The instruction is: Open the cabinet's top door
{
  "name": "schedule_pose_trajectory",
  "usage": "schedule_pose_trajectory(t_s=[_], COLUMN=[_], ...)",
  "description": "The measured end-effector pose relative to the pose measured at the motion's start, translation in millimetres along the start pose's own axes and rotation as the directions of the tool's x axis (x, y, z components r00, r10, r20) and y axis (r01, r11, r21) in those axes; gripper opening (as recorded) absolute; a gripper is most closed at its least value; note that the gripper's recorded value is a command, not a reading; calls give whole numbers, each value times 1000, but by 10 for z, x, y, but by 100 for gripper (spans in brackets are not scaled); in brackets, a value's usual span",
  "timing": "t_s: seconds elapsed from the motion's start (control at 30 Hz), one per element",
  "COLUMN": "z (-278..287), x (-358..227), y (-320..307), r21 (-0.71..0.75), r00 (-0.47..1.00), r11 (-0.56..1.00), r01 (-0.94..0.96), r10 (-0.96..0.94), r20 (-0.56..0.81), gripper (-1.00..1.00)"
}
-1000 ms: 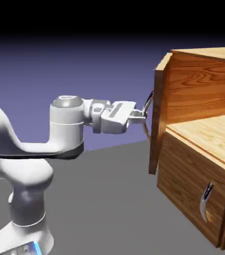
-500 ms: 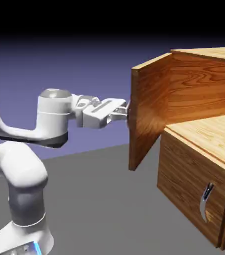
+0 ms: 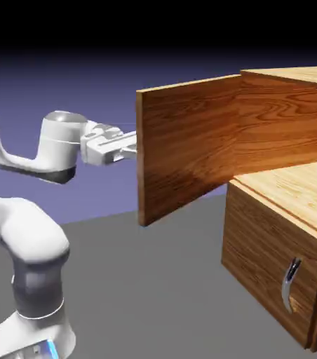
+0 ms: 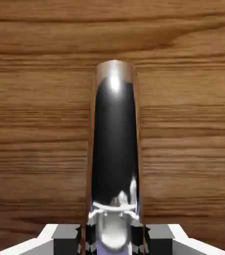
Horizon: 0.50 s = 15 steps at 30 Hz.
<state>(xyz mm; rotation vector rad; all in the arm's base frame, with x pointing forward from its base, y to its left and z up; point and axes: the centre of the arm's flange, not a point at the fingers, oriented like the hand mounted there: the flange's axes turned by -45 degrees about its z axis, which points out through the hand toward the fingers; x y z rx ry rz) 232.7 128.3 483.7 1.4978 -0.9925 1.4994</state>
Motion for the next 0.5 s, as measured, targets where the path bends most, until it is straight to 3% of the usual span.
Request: schedule_pose_trajectory(t_s=[0.47, 0.5], z=[-1025, -1042], x=[0, 0], y=[-683, -699], r21=[-336, -343], r00=[1000, 1000], r11=[942, 939], r01=[0, 1], r10=[0, -1], r20=[1, 1], gripper=[-100, 100])
